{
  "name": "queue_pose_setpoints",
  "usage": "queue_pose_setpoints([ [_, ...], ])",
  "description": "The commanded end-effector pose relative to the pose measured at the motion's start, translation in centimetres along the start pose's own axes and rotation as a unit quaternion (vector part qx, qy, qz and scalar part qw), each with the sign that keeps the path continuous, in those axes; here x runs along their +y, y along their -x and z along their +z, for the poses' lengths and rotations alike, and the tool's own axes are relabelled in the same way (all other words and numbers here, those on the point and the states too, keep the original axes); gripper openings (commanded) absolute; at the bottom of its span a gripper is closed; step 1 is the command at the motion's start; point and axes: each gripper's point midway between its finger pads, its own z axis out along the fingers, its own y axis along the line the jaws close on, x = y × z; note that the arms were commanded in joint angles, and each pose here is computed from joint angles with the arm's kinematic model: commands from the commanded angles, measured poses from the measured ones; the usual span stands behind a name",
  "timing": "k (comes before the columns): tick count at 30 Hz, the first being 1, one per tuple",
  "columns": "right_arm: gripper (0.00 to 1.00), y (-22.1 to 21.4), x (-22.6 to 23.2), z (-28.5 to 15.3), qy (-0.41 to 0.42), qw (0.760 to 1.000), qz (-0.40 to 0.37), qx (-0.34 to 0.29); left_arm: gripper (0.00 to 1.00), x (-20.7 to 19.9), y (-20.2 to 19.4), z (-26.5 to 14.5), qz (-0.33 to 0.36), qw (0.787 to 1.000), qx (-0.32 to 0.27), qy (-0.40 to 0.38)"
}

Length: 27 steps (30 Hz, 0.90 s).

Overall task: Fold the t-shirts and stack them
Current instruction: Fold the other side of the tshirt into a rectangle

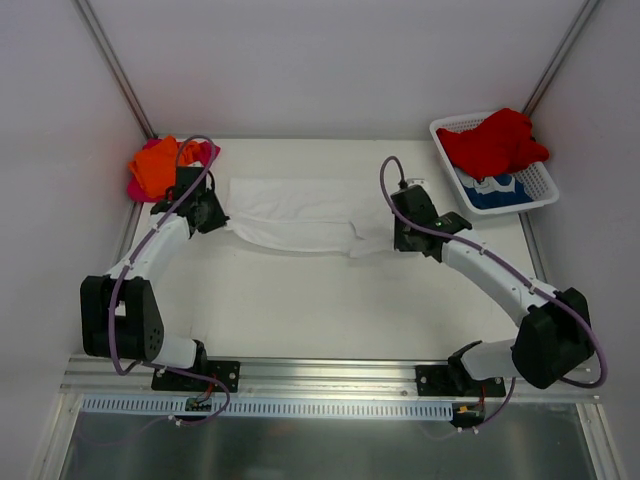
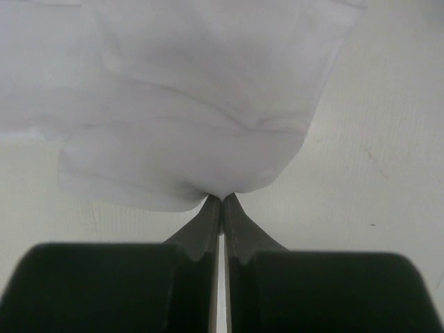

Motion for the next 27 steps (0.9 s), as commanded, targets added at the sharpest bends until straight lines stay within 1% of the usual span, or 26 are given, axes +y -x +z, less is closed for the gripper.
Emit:
queue_pose_setpoints([
  [1,0.0,3.1,-1.5,-0.2,-0.016,1.0,-0.001,-0.02,0.0,0.3,1.8,0.0,-0.011,1.0,-0.017,0.021],
  [4,0.0,4.2,-2.8,0.7,-0.028,0.999,0.001,-0.015,0.0,0.2,2.6,0.3,-0.014,0.999,-0.021,0.023],
  [6,0.0,5.6,-3.4,0.9,-0.031,0.999,0.007,-0.024,0.0,0.1,3.4,0.4,-0.018,0.999,-0.026,0.023],
  [10,0.0,7.1,-4.3,2.3,-0.039,0.999,0.016,-0.018,0.0,0.2,4.6,0.9,-0.023,0.999,-0.031,0.028],
  [14,0.0,9.8,-5.3,2.9,-0.042,0.998,0.019,-0.031,0.0,0.1,6.0,1.7,-0.027,0.999,-0.035,0.031],
  [17,0.0,10.8,-5.9,3.6,-0.046,0.998,0.026,-0.03,0.0,0.0,7.0,2.2,-0.029,0.998,-0.037,0.029],
  [19,0.0,12.1,-5.9,3.7,-0.041,0.998,0.033,-0.039,0.0,-0.2,7.5,2.5,-0.029,0.998,-0.037,0.028],
  [24,0.0,13.7,-5.7,5.8,-0.038,0.998,0.036,-0.032,0.0,-0.7,8.3,4.2,-0.029,0.999,-0.03,0.027],
  [27,0.0,15.3,-5.5,6.3,-0.034,0.998,0.037,-0.041,0.0,-1.1,8.8,5.1,-0.03,0.999,-0.027,0.024],
])
